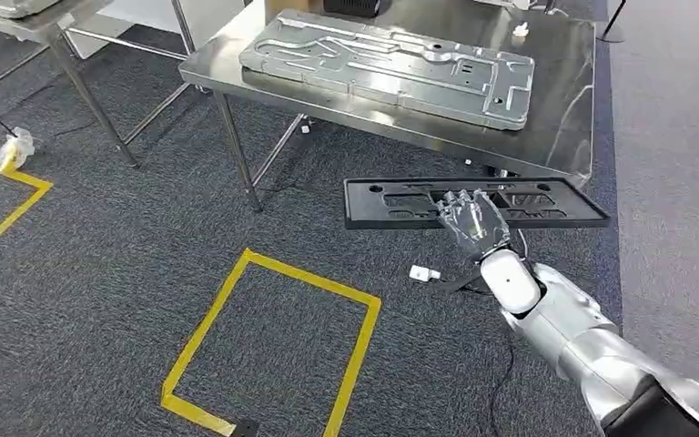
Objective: Take the parts from the cabinet and place them on the table.
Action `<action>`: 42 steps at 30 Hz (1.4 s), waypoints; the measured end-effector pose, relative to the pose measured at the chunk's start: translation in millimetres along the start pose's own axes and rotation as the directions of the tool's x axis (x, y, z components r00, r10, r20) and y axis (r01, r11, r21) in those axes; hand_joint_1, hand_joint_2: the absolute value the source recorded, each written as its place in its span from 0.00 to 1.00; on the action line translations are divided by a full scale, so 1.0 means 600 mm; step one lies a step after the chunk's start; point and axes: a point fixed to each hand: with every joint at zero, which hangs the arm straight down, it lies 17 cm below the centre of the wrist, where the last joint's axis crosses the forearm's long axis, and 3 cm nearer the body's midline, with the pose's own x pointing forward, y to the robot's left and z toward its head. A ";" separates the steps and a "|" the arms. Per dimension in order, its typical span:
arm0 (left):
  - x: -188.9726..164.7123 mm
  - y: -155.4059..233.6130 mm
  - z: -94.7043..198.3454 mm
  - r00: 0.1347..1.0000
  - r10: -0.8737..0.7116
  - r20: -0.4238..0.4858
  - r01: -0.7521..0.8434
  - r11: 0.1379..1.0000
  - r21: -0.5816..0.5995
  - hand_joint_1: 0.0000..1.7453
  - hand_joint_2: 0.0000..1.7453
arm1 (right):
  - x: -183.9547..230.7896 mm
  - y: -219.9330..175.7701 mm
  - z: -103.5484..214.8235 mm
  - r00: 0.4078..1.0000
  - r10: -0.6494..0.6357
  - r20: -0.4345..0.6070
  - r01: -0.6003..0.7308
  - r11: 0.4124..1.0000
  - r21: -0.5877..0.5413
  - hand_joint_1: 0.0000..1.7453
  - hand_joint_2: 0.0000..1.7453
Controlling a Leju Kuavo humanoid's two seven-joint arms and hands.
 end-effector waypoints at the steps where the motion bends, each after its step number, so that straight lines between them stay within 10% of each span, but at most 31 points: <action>1: 0.002 0.000 0.000 1.000 -0.002 0.004 0.002 1.000 0.001 0.00 1.00 | 0.001 -0.004 -0.003 1.000 0.000 0.004 0.000 1.000 -0.005 1.00 1.00; 42: -0.008 0.001 0.000 1.000 0.010 -0.002 -0.010 1.000 -0.004 0.00 1.00 | -0.027 -0.063 -0.061 0.987 0.136 0.080 -0.131 0.989 -0.060 1.00 1.00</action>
